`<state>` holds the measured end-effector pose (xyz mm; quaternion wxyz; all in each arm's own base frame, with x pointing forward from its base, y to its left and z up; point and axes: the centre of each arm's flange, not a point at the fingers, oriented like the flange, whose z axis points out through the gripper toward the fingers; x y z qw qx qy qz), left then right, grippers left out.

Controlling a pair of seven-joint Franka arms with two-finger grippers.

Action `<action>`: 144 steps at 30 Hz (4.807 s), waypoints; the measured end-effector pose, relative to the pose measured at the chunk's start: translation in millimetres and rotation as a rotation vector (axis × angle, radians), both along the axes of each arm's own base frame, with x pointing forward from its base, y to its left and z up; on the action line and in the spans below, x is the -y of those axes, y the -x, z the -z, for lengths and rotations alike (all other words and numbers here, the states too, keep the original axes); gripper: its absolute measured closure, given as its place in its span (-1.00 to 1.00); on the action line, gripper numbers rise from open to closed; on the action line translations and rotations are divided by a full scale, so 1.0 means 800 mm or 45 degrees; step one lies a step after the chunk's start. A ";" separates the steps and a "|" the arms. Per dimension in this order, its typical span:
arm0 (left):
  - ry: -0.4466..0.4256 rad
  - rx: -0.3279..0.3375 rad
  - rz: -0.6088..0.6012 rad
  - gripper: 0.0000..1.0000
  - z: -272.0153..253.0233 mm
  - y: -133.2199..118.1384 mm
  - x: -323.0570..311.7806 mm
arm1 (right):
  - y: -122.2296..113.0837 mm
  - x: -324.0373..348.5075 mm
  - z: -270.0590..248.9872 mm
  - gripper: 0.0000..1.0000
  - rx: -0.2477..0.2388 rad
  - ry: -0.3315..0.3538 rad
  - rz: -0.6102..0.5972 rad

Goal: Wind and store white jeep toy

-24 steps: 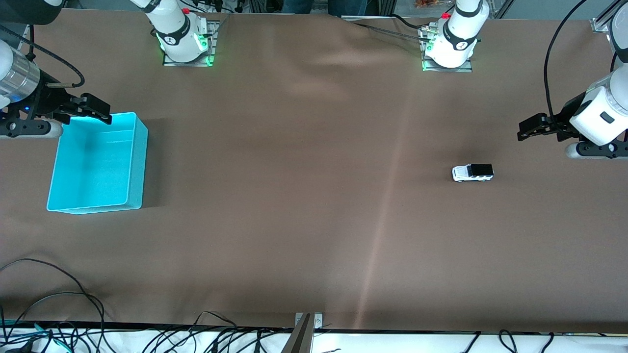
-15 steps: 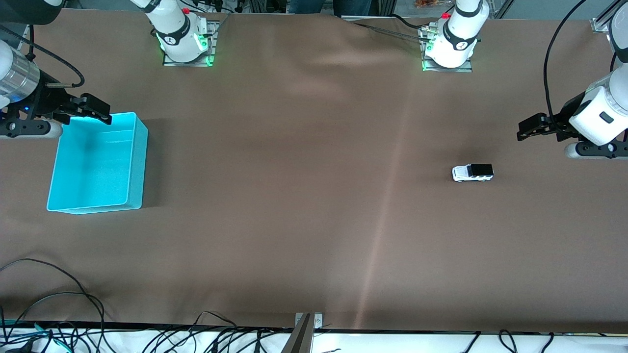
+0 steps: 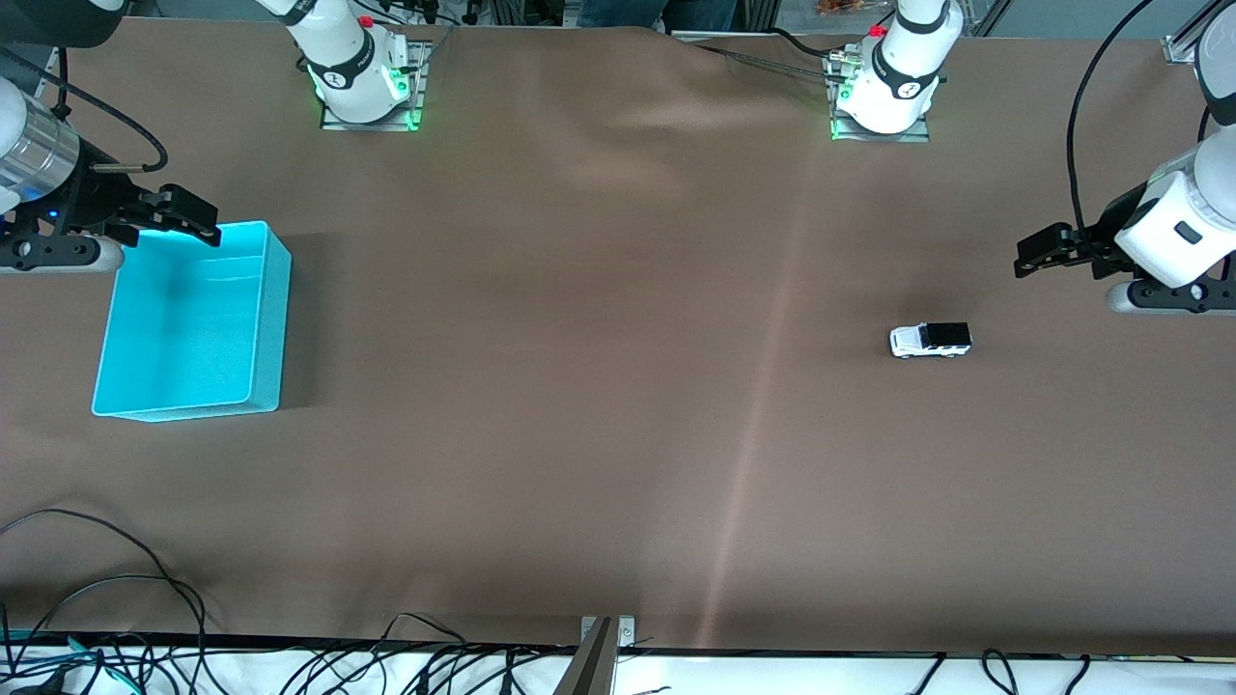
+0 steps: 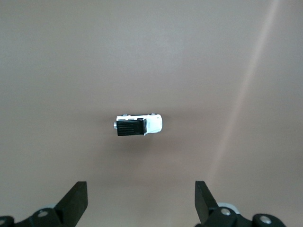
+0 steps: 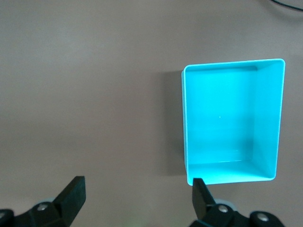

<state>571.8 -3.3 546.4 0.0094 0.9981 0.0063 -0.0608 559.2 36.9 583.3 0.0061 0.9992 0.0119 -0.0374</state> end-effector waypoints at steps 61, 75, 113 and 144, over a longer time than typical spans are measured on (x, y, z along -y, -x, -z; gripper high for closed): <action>-0.311 -0.049 -1.949 -1.00 0.349 0.035 -0.028 | -0.008 -0.006 -0.014 -1.00 0.075 -0.006 -0.010; -0.273 -0.018 -2.047 -0.97 0.415 0.049 -0.049 | -0.008 -0.006 -0.014 -1.00 0.075 -0.006 -0.010; -0.263 -0.019 -2.033 0.01 0.425 0.043 -0.041 | -0.004 -0.006 -0.011 -1.00 0.037 -0.003 -0.010; -0.226 0.008 -1.997 0.01 0.428 0.053 0.166 | -0.004 -0.006 -0.010 -1.00 0.034 -0.003 -0.010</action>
